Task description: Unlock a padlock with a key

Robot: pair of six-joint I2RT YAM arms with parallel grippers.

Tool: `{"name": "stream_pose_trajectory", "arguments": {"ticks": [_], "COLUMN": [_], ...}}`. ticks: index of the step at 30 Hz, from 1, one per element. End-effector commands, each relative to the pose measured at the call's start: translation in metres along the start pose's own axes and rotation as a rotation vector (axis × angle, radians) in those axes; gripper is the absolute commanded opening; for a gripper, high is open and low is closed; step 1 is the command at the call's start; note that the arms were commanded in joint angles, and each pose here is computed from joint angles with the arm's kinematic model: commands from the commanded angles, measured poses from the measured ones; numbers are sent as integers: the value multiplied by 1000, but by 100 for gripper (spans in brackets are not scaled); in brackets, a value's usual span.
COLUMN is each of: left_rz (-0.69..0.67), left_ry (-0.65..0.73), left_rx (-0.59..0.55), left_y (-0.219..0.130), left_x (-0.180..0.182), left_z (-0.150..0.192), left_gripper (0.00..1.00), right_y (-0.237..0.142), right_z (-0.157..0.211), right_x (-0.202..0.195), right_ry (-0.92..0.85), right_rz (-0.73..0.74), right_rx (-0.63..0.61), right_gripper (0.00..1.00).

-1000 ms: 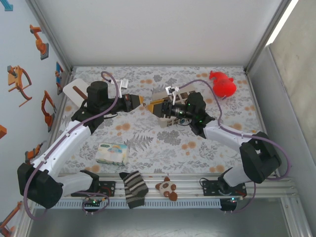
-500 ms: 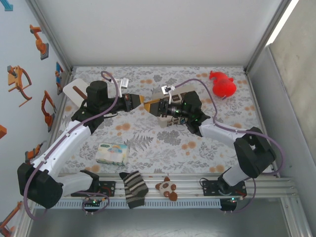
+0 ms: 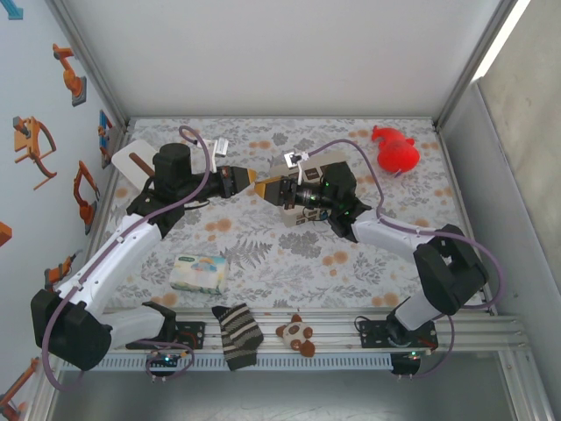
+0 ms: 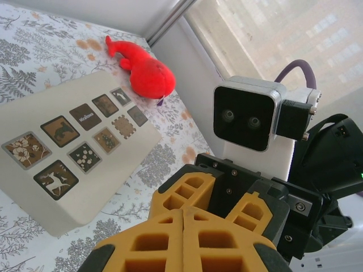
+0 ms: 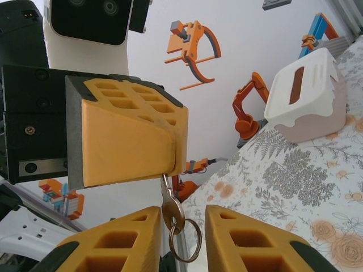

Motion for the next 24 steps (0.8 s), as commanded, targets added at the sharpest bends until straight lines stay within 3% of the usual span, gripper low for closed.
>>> {"name": "stream_pose_trajectory", "arguments": {"ticks": [1,14,18,21,24], "left_rz": [25,17,10,-20,-84], "left_ry": [24,32,32,36,40], "left_rx": [-8,10,10,-13,-52], "left_y": [-4,-4,-6,-11,-20], "left_x": [-7,-5,-5,-6,-5], "left_z": [-4,0,1,-2,-6], "left_gripper": [0,3,18,39,53], "right_y": [3,0,-1,-4,-13], "right_z": [-10,-12,-10,-8,-5], "right_x": [15,16,13,10,4], "right_ry": [-53,-56,-48,-40,-44], "right_rz": [-48,-40,-29,-11,52], "right_rx": [-27,-41,-39,-39,-58], "right_gripper": [23,5,0,0,0]}}
Point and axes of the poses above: each hand's point on the last joint's axis, 136 mm out from that joint toward the fingers, its own y axis out along the fingers, its own x axis along the line the jaws close on, z = x × y, the point moved 7 cm from there along -y, back along the fingers, and after that the axes turned 6 degrees about y, right-handed, at the moved point
